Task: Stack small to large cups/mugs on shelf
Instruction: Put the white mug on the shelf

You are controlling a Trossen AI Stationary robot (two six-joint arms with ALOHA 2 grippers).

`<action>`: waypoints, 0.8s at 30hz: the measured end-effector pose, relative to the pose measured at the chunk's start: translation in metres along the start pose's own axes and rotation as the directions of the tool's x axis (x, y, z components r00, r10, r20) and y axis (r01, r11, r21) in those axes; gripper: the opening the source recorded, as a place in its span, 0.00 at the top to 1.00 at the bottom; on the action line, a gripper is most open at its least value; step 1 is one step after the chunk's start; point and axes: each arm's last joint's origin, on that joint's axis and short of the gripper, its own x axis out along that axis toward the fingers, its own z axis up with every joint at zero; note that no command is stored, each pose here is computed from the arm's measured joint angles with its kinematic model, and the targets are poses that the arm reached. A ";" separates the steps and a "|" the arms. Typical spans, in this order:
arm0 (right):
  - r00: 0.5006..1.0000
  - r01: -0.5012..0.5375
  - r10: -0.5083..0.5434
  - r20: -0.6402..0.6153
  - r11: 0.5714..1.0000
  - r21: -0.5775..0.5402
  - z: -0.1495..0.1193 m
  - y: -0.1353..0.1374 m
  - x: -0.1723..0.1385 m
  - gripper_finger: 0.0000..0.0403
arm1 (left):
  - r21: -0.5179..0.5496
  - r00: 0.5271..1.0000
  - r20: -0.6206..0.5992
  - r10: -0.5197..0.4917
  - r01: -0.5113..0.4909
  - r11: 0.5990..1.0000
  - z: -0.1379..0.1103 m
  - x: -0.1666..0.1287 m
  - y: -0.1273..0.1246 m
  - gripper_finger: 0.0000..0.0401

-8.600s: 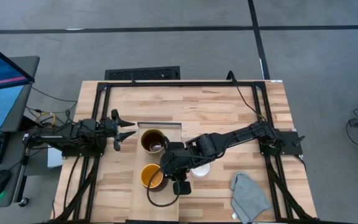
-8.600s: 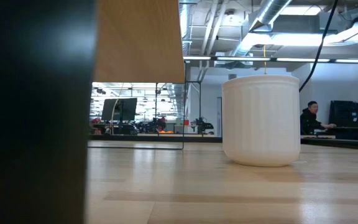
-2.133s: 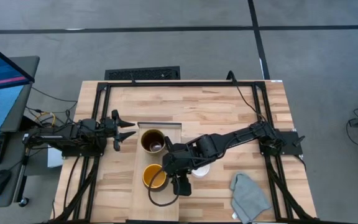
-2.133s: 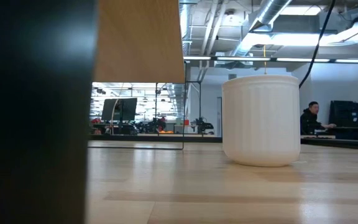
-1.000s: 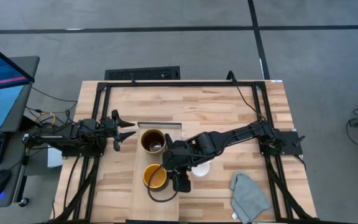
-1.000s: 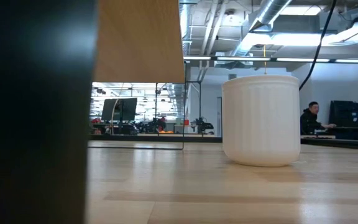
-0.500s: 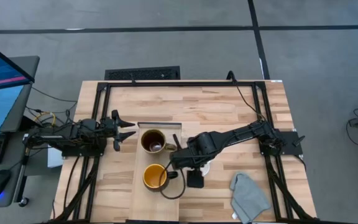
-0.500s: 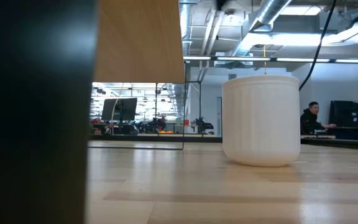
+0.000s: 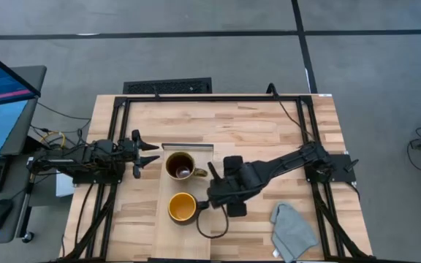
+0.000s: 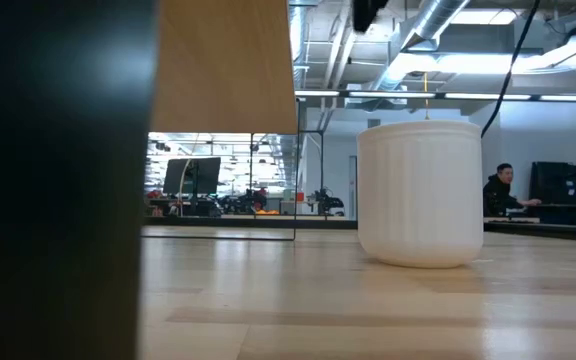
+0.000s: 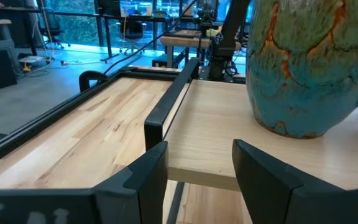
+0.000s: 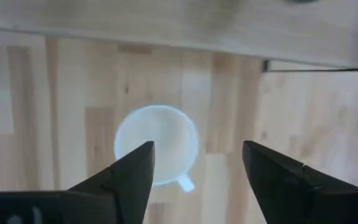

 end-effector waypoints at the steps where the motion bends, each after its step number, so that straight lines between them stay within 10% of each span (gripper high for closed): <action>1: 1.000 0.008 -0.008 0.025 1.000 0.001 -0.001 0.000 -0.005 0.33 | 0.000 1.000 0.000 0.000 0.000 1.000 0.000 0.000 0.000 0.58; 14: 0.955 0.159 -0.169 0.244 0.986 0.058 -0.037 -0.026 -0.078 0.33 | 0.011 1.000 0.000 0.000 0.000 1.000 0.000 0.000 0.000 0.58; 24: 0.855 0.222 -0.287 0.432 0.955 0.195 -0.119 -0.059 -0.107 0.33 | 0.009 1.000 0.001 0.001 -0.001 1.000 0.000 0.000 0.000 0.58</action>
